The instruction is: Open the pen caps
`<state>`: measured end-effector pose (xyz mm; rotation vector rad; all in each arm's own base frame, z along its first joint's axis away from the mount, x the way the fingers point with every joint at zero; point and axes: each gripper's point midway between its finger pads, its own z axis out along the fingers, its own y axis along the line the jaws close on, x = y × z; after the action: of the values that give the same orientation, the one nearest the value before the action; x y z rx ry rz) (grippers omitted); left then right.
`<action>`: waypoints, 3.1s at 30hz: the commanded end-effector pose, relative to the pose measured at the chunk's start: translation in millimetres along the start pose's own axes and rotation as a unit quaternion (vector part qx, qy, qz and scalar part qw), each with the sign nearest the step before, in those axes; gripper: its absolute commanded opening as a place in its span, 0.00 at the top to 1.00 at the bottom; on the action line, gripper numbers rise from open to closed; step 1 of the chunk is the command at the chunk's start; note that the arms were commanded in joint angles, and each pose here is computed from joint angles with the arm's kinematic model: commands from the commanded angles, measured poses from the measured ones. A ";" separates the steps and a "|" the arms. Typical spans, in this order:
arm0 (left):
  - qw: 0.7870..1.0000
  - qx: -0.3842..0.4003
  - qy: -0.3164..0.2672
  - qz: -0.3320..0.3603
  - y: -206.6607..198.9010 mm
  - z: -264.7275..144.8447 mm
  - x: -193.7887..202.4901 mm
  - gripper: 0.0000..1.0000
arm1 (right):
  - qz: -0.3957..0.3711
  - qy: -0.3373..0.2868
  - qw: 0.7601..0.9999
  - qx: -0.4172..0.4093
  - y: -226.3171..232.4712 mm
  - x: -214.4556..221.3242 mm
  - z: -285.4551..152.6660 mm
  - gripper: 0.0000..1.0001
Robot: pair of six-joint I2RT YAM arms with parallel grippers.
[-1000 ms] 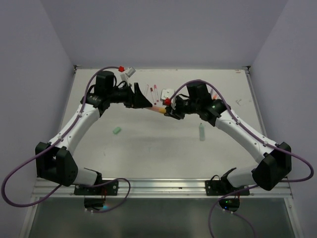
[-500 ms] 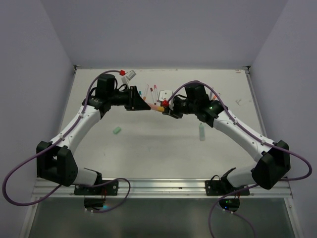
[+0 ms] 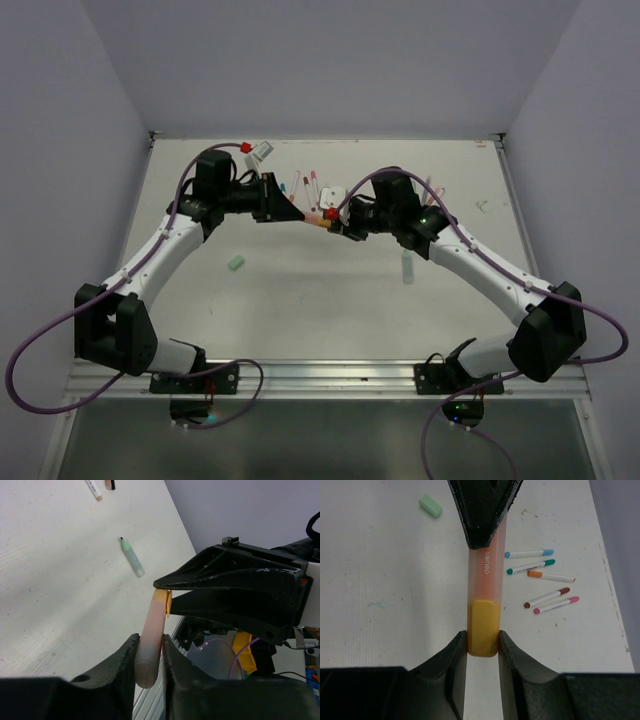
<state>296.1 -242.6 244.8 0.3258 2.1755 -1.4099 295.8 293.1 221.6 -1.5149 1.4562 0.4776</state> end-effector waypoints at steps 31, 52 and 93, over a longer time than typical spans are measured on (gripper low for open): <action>0.915 0.094 -0.367 0.141 -64.3 -64.5 -35.4 1.00 | 0.463 -0.352 0.813 0.028 -2.8 -96.2 -48.2 0.18; 0.898 0.130 -0.399 0.135 -79.4 -57.9 -20.2 0.99 | 0.468 -0.478 0.743 -0.030 -13.4 -147.3 -41.4 0.35; 0.927 0.094 -0.331 0.147 -51.6 -34.7 16.8 0.72 | 0.397 -0.470 0.789 -0.005 -9.0 -155.8 -50.3 1.00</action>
<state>238.5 -232.0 329.2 0.1592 1.2324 -1.4186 248.6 354.3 350.3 -0.3569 1.2678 1.6276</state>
